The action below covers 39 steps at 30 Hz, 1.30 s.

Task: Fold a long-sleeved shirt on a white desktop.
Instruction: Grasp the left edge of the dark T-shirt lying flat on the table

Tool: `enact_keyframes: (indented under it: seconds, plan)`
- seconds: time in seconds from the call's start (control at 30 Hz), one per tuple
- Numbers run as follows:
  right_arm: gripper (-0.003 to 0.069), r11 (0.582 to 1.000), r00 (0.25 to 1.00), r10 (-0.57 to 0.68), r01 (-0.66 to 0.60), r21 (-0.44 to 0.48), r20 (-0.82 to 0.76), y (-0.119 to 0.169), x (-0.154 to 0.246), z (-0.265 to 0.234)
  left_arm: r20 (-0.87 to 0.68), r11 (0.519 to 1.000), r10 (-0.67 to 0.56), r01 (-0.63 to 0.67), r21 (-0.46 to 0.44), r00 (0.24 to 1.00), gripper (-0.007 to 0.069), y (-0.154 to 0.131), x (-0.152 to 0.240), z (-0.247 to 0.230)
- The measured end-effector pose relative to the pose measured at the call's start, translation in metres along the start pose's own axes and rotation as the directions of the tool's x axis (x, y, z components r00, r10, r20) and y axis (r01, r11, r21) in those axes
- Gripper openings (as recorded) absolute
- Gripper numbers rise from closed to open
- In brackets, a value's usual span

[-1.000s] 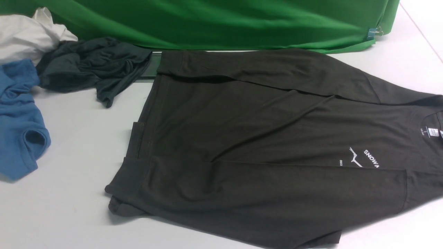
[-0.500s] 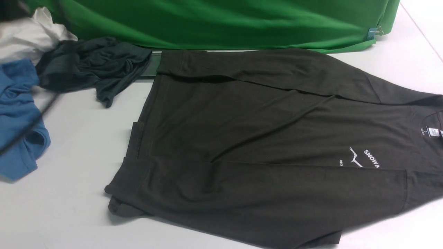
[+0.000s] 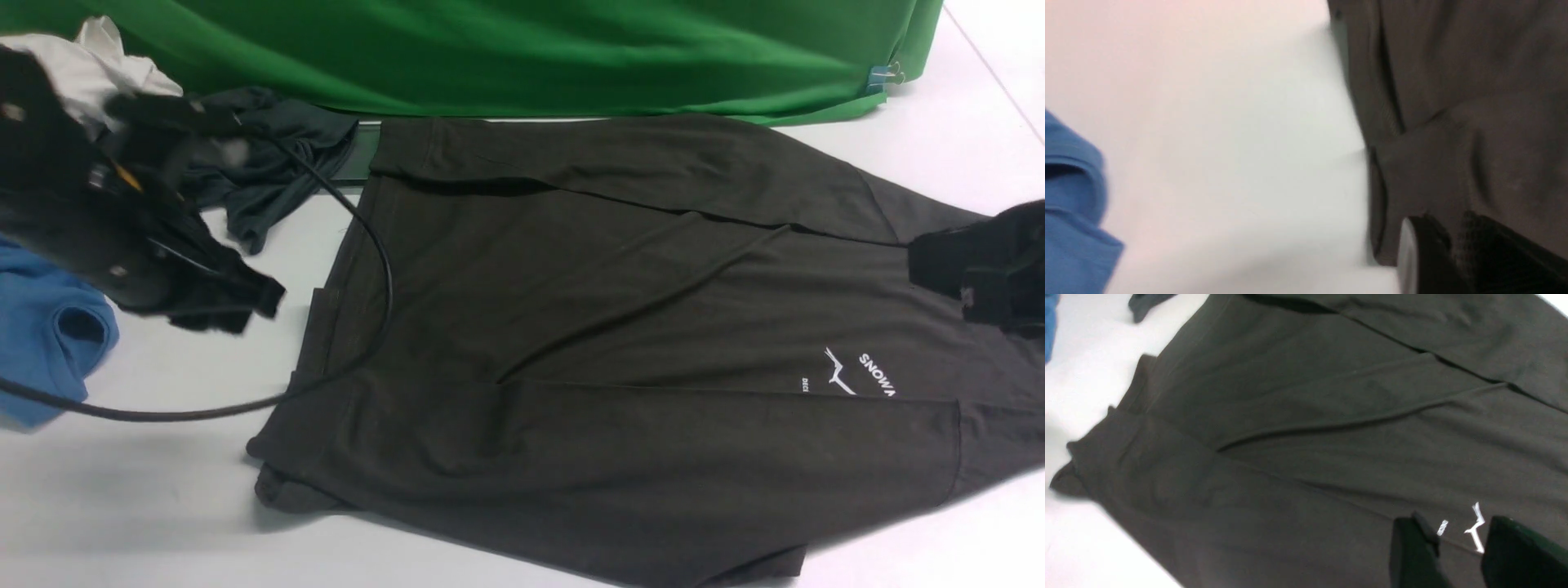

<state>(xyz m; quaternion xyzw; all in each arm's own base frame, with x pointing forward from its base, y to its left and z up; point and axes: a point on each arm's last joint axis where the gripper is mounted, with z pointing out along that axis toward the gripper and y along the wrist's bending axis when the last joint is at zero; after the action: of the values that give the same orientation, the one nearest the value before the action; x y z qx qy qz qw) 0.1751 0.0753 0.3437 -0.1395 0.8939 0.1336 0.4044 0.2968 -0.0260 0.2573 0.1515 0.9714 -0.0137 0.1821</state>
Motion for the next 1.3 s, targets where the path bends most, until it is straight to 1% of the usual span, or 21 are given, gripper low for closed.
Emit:
enact_keyframes:
  seconds: [0.03,0.07,0.1,0.13,0.23,0.3,0.4,0.57,0.77,0.83,0.9,0.93,0.97,1.0,1.03,1.07,1.13,1.3]
  plan:
    - [0.0242,1.000,1.000,-0.003,0.003,-0.003,-0.005,0.001,0.000,0.000,-0.042,1.000,0.001,-0.001,0.011,0.999,0.0219,0.001,0.000,0.014]
    - [0.0242,1.000,1.000,-0.003,0.003,-0.003,-0.005,0.001,0.000,0.000,-0.052,1.000,0.003,-0.002,0.014,0.999,0.0225,0.001,0.000,0.017]
    - [0.0242,1.000,1.000,-0.003,0.003,-0.004,-0.009,0.001,0.001,0.000,-0.081,1.000,0.017,-0.015,0.026,0.997,0.0280,0.001,0.000,0.029]
    - [0.0242,1.000,1.000,-0.003,0.003,-0.004,-0.009,0.001,0.001,0.000,-0.096,0.999,0.033,-0.029,0.039,0.995,0.0307,0.001,0.000,0.035]
    - [0.0242,1.000,1.000,-0.003,0.003,-0.004,-0.010,0.001,0.001,0.000,-0.121,0.990,0.119,-0.109,0.090,0.985,0.0389,-0.001,-0.001,0.054]
    - [0.0242,1.000,1.000,-0.003,0.003,-0.004,-0.010,0.001,0.001,0.000,-0.103,0.980,0.174,-0.162,0.112,0.979,0.0430,-0.001,-0.003,0.064]
    - [0.0242,1.000,1.000,-0.003,0.003,-0.004,-0.011,0.001,0.001,0.000,-0.051,0.976,0.195,-0.189,0.105,0.979,0.0460,0.000,-0.009,0.076]
    - [0.0242,1.000,1.000,-0.010,0.010,-0.004,-0.014,0.001,0.001,0.000,-0.037,0.976,0.200,-0.195,0.096,0.979,0.0461,0.001,-0.011,0.090]
    - [0.0242,1.000,1.000,-0.009,0.009,-0.005,-0.030,0.001,0.003,0.000,-0.097,0.974,0.198,-0.185,0.127,0.975,0.0413,0.001,-0.006,0.107]
    - [0.0242,1.000,0.999,-0.009,0.008,-0.006,-0.039,0.001,0.004,0.000,-0.098,0.974,0.196,-0.181,0.137,0.976,0.0356,0.000,-0.006,0.109]
    - [0.0242,1.000,0.999,-0.010,0.009,-0.006,-0.046,0.001,0.004,0.000,-0.093,0.970,0.207,-0.192,0.148,0.974,0.0272,-0.001,-0.006,0.109]
    - [0.0242,1.000,0.999,-0.010,0.009,-0.006,-0.046,0.001,0.004,0.000,-0.093,0.970,0.208,-0.193,0.149,0.974,0.0264,-0.001,-0.006,0.109]
    - [0.0242,1.000,0.999,-0.010,0.009,-0.006,-0.046,0.001,0.004,0.000,-0.092,0.968,0.213,-0.197,0.155,0.973,0.0196,-0.002,-0.006,0.109]
    - [0.0242,1.000,0.999,-0.010,0.009,-0.006,-0.046,0.001,0.004,0.000,-0.093,0.968,0.213,-0.197,0.156,0.973,0.0187,-0.002,-0.006,0.109]
    - [0.0242,1.000,0.999,-0.010,0.009,-0.006,-0.047,0.001,0.004,0.000,-0.092,0.967,0.215,-0.199,0.159,0.972,0.0117,-0.002,-0.006,0.109]
    - [0.0242,1.000,0.999,-0.010,0.009,-0.006,-0.047,0.001,0.004,0.000,-0.091,0.967,0.216,-0.200,0.159,0.972,0.0074,-0.002,-0.006,0.109]
    - [0.0242,1.000,0.999,-0.010,0.009,-0.006,-0.048,0.001,0.004,0.000,-0.091,0.966,0.217,-0.201,0.160,0.972,0.0050,-0.002,-0.006,0.109]
    - [0.0242,1.000,0.999,-0.011,0.010,-0.006,-0.052,0.001,0.005,0.000,-0.096,0.964,0.222,-0.204,0.170,0.970,0.0048,-0.002,-0.009,0.106]
